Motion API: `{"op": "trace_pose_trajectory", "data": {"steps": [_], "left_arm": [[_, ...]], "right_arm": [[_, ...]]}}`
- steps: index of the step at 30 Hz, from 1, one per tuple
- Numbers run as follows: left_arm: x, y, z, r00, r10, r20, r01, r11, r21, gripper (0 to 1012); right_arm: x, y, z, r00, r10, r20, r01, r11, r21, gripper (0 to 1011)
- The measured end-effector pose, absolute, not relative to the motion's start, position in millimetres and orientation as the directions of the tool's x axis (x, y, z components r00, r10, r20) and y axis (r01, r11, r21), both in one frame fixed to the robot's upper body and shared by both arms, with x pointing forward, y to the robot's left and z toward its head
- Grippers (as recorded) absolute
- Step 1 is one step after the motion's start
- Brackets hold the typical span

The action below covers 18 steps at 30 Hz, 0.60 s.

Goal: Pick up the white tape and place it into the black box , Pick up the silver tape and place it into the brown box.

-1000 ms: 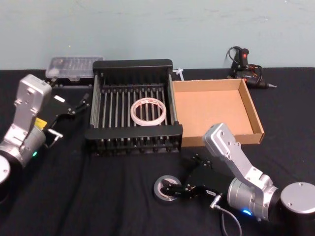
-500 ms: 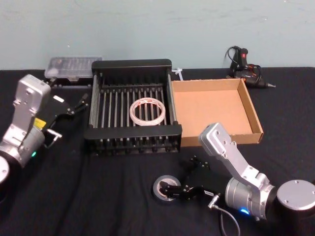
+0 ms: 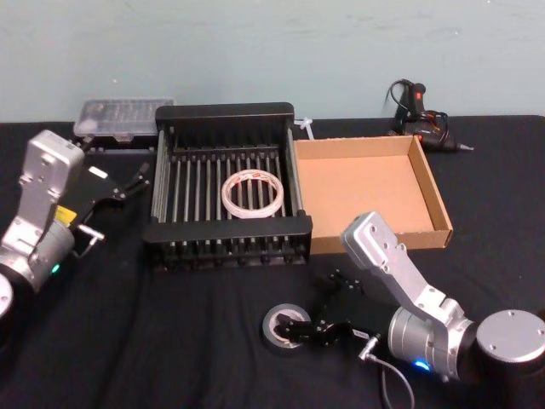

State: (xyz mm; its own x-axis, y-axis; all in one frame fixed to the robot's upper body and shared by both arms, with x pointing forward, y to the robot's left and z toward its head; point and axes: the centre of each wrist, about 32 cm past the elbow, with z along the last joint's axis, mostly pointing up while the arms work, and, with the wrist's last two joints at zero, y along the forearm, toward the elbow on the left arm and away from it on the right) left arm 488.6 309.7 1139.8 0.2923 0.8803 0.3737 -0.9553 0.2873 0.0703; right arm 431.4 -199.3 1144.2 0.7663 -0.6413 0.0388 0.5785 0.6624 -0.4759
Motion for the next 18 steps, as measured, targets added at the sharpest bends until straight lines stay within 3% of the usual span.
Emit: {"op": "trace_pose_trajectory", "data": {"steps": [11,18], "left_arm": [[488.6,309.7,1139.8,0.292,0.88,0.374,-0.955,0.287,0.07,1001],[488.6,309.7,1139.8,0.292,0.88,0.374,-0.955,0.287,0.07,1001]], "right_arm": [[431.4,-199.6,1144.3,0.767,-0.641,0.039,0.579,0.663,-0.475,996],[431.4,-199.7,1144.3,0.767,-0.64,0.039,0.578,0.664,-0.474,849]]}}
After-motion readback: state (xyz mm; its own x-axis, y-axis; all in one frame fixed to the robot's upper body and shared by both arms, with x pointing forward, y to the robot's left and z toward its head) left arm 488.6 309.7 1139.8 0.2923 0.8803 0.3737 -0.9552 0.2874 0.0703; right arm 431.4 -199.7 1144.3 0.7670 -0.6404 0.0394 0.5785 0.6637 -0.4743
